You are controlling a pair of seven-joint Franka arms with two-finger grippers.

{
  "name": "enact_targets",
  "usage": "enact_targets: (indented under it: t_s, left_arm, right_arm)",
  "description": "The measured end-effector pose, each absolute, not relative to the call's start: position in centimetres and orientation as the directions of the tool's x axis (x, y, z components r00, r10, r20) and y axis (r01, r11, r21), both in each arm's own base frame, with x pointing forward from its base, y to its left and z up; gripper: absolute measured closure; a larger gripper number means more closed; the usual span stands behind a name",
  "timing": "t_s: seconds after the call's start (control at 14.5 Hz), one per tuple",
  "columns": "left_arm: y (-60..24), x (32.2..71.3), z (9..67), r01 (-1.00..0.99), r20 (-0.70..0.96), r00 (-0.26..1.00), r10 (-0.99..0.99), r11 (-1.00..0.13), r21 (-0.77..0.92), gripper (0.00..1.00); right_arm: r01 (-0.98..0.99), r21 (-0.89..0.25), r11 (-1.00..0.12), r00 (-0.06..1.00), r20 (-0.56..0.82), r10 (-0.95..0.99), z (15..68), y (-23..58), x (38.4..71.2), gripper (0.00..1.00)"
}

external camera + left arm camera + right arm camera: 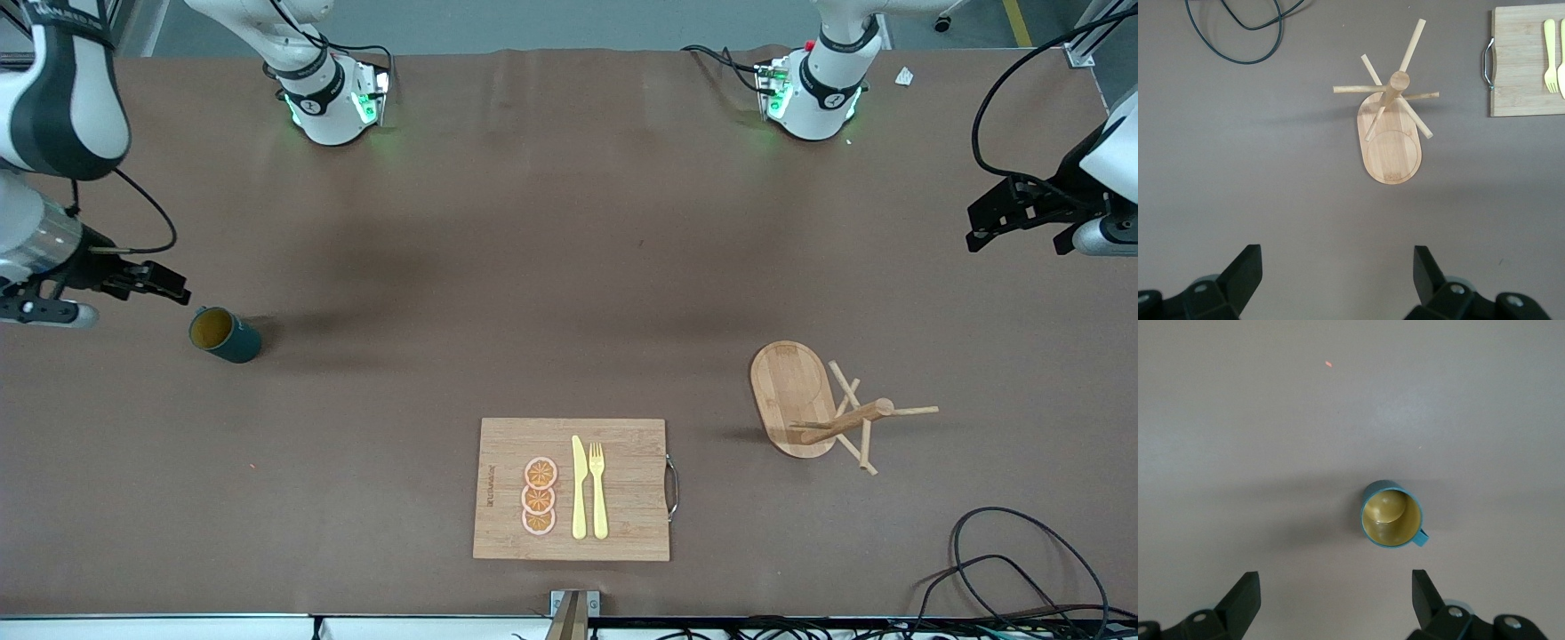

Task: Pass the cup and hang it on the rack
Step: 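Move the right gripper down toward the teal mug, then close the right gripper on the teal mug rim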

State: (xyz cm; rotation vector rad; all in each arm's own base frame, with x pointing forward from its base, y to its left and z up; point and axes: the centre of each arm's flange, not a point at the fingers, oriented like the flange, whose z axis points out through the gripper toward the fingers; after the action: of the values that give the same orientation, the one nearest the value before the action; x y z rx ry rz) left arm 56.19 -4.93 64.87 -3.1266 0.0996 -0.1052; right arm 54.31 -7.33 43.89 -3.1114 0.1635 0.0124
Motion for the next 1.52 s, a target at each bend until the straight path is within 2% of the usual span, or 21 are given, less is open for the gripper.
enact_targets:
  t_s: [0.48, 1.1, 1.52]
  left_arm:
    - [-4.9, 56.2, 64.9, -0.063, 0.067, 0.996, -0.064, -0.998, -0.014, 0.0]
    - [-5.0, 56.2, 64.9, -0.064, 0.067, 0.996, -0.065, -0.998, -0.014, 0.0]
    - [-5.0, 56.2, 64.9, -0.064, 0.067, 0.996, -0.065, -0.998, -0.014, 0.0]
  right_arm:
    - [-0.079, -0.024, -0.997, 0.997, 0.017, -0.079, 38.9, -5.5, 53.0, 0.0]
    - [-0.102, -0.019, -0.995, 0.995, 0.012, -0.102, 31.4, -6.8, 54.1, 0.0]
    - [-0.086, -0.01, -0.996, 0.995, 0.05, -0.086, 28.0, -9.2, 53.7, 0.0]
